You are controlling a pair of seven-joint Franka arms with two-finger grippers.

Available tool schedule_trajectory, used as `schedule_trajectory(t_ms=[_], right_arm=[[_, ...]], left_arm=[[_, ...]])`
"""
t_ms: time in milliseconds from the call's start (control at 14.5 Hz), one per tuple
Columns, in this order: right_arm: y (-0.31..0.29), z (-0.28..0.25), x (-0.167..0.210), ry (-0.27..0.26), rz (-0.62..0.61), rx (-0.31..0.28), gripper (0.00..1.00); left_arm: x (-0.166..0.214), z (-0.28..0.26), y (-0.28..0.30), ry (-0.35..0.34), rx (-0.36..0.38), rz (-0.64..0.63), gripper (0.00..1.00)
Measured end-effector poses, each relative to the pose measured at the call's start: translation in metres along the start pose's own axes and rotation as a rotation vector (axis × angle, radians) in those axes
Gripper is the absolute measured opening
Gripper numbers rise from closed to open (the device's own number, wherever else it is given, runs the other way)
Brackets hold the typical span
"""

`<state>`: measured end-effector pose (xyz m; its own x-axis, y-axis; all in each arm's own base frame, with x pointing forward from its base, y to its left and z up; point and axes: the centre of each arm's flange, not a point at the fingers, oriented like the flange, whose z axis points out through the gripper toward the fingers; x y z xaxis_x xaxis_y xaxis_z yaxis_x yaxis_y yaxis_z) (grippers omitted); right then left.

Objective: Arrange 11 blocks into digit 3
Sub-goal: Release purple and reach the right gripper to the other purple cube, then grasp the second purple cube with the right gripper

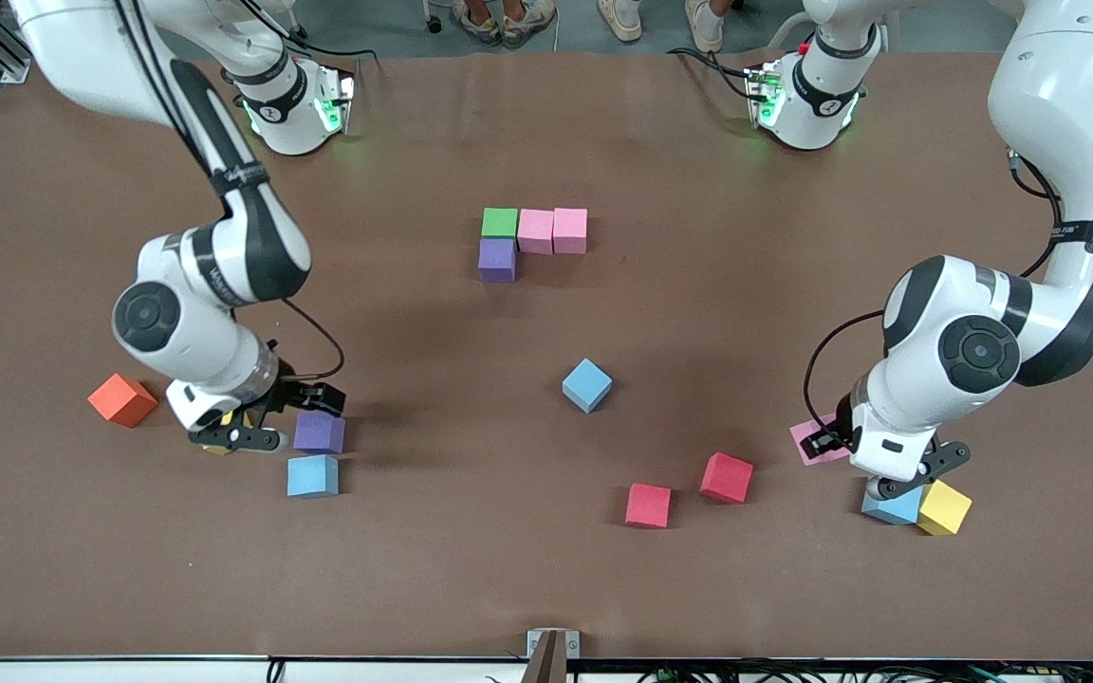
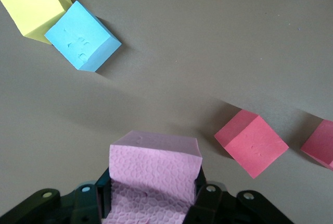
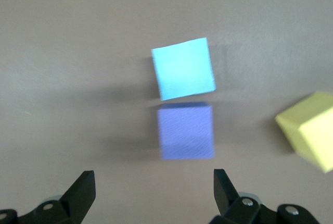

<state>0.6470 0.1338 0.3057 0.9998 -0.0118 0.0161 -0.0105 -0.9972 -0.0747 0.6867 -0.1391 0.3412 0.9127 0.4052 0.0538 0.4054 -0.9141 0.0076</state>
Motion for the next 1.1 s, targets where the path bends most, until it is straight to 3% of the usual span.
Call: schedule_trajectory(t_ms=[345, 1105], right_arm=[[0.02, 0.045, 0.005, -0.061, -0.249, 0.005, 1.0], [0.017, 0.074, 0.011, -0.087, -0.264, 0.011, 1.0]], left_arm=[[0.0, 0.0, 0.0, 0.0, 0.0, 0.0, 0.13], [0.0, 0.0, 0.0, 0.0, 0.0, 0.0, 0.13]])
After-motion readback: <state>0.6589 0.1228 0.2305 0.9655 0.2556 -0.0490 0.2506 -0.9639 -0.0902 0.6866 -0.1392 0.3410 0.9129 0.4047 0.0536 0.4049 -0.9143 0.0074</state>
